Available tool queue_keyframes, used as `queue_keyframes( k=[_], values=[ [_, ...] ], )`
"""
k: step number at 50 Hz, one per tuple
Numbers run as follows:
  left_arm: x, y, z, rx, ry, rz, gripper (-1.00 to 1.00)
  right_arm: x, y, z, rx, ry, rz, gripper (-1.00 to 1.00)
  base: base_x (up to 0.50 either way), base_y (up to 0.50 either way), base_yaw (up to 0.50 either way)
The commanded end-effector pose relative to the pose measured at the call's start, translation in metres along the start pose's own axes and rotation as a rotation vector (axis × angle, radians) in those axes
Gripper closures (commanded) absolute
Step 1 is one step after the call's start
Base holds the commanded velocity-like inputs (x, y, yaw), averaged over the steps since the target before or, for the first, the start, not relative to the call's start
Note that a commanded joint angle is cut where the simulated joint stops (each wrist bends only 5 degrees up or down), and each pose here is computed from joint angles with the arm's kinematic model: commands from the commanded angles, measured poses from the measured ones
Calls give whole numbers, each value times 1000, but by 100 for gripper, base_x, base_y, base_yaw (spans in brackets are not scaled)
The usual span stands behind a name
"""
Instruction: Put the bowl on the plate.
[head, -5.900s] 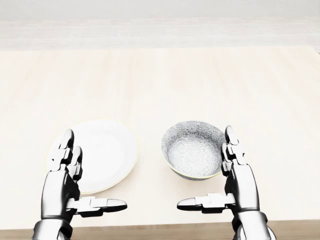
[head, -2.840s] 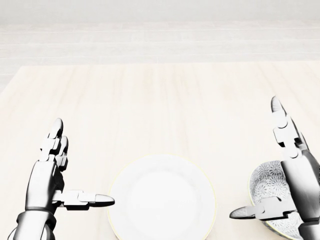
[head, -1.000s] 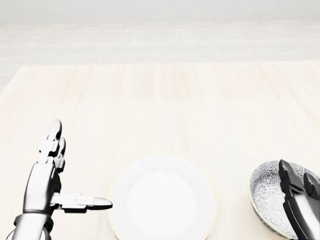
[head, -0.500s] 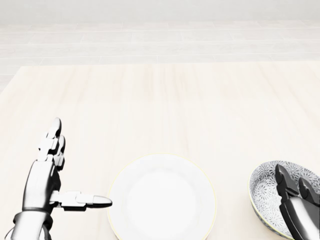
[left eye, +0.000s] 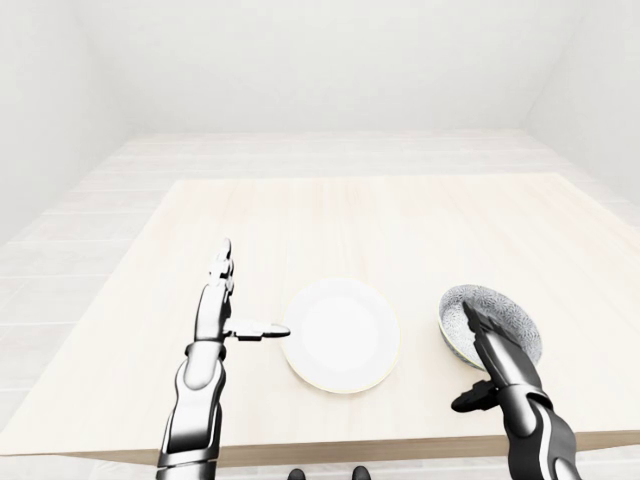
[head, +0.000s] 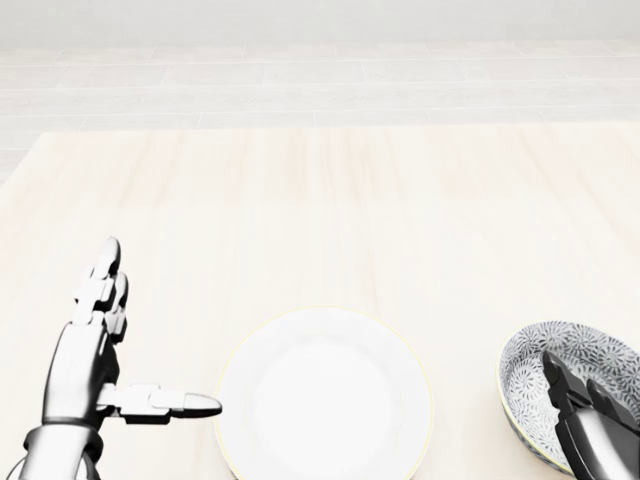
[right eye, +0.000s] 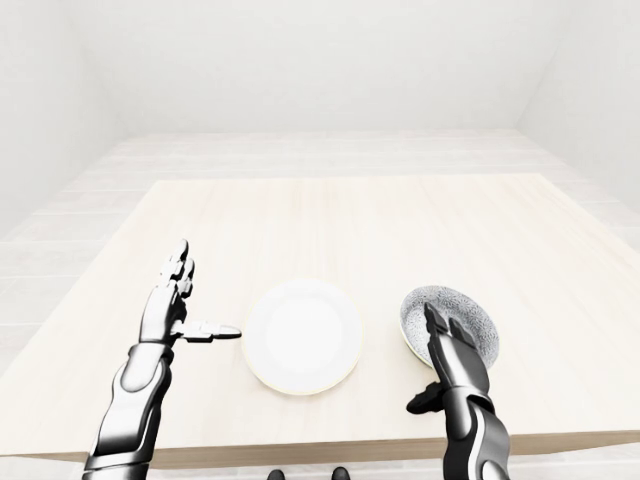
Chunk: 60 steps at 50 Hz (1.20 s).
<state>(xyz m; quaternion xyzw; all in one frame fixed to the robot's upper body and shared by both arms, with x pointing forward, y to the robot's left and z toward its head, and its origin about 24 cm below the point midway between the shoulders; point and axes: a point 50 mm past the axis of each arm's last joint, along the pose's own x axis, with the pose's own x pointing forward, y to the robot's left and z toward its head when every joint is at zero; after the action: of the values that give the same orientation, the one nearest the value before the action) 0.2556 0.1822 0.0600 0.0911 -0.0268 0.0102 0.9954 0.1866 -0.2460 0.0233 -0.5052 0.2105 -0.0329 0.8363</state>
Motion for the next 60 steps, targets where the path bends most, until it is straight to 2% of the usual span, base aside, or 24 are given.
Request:
queue_keyframes(
  k=[1, 2, 4, 5, 7, 11, 19, 22, 30, 45, 60],
  values=[
    [0, 0, -1, 0, 2, 2, -100, 0, 4, -2, 11, 3, 12, -78, 0, 0, 0],
    [0, 0, -1, 2, 2, 3, -100, 0, 5, -1, 11, 3, 14, -67, 0, 0, 0],
    [0, 0, -1, 0, 3, 3, -100, 0, 5, -1, 12, 2, 18, -59, 0, 0, 0],
    [-1, 1, -1, 2, 3, 5, -100, -1, 4, -1, 13, 1, 16, -45, 0, 0, 0],
    [-1, 1, -1, 2, 3, 4, -100, -1, 4, -1, 12, -1, 17, -41, 0, 0, 0],
    [-1, 1, -2, 1, 4, 3, -100, -2, 3, -1, 11, 0, 17, -21, 0, 0, 0],
    [-2, 1, -2, 1, 3, 3, -100, -2, 2, -1, 11, -1, 9, -4, 0, 0, 0],
    [-2, 1, -2, 3, 2, 4, -100, -3, 1, -1, 13, -3, 9, 12, 0, 0, 0],
    [-2, 2, -1, 2, 1, 4, -100, -4, 0, -1, 15, -2, 6, 26, 0, 0, 0],
    [-2, 1, -1, 0, -2, 2, -100, -5, -4, 1, 8, -8, 2, 37, 0, 0, 0],
    [-2, 2, 0, -1, -2, 2, -100, -5, -20, 15, -39, -53, -35, 50, 0, 0, 0]
  ],
)
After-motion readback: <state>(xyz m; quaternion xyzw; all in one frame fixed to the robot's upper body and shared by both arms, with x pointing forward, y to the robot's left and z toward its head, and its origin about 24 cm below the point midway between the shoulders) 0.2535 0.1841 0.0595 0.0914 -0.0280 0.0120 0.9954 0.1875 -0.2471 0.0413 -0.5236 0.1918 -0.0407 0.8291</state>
